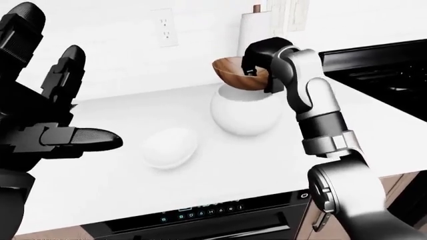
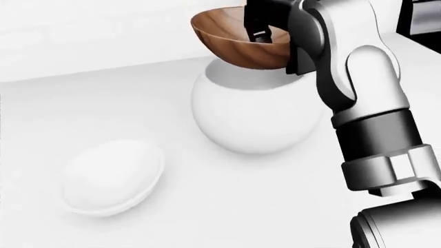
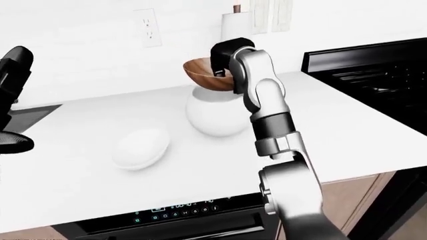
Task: Stack the bowls from largest to smallest.
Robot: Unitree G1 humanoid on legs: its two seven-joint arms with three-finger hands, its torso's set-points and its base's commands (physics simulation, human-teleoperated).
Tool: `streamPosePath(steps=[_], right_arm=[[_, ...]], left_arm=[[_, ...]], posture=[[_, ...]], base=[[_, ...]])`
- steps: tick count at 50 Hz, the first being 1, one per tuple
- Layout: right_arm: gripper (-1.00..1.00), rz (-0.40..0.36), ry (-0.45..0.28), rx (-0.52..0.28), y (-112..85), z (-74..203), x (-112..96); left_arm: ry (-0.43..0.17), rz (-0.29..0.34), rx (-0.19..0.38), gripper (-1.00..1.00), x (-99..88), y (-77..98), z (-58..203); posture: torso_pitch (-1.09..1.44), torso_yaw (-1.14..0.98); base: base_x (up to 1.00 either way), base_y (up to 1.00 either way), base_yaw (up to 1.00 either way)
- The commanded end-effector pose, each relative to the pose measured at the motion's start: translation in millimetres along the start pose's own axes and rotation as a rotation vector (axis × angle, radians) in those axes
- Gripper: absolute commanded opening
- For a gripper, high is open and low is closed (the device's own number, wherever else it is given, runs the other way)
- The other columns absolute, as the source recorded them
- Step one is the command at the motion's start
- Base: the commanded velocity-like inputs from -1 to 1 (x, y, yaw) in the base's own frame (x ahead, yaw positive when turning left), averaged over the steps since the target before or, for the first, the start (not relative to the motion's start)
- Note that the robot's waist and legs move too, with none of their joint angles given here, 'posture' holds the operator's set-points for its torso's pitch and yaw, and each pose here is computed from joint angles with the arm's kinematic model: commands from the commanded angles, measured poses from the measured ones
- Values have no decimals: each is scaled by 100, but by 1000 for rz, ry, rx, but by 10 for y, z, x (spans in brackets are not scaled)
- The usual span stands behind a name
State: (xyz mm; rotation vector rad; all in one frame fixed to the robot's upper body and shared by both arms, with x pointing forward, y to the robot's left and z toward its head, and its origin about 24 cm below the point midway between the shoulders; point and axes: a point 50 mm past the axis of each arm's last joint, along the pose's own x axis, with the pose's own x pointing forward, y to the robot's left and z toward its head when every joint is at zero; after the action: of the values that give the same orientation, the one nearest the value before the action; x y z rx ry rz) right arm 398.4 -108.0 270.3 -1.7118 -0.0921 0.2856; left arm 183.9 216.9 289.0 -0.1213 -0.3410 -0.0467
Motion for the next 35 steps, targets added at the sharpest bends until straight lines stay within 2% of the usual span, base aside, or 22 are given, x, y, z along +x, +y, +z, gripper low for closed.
streamPosePath(steps=[1,21,27,35], right_arm=[[-100,-113,7,-12,-253,-6,-81],[-100,-94,2,-16,-73,41,-2],[-100,-89,-5,-20,-76,52,-11],[-99,-101,-11,-31,-172,65,-55]], left_arm=[[-57,15,2,100,2,36,101],[-55,19,5,100,1,50,54],[-51,16,5,100,2,38,25],[-54,12,6,100,6,28,45]], posture=[[-38,0],[-38,0],[-38,0],[-38,0]], base=[[0,0,0],[0,0,0],[0,0,0],[0,0,0]])
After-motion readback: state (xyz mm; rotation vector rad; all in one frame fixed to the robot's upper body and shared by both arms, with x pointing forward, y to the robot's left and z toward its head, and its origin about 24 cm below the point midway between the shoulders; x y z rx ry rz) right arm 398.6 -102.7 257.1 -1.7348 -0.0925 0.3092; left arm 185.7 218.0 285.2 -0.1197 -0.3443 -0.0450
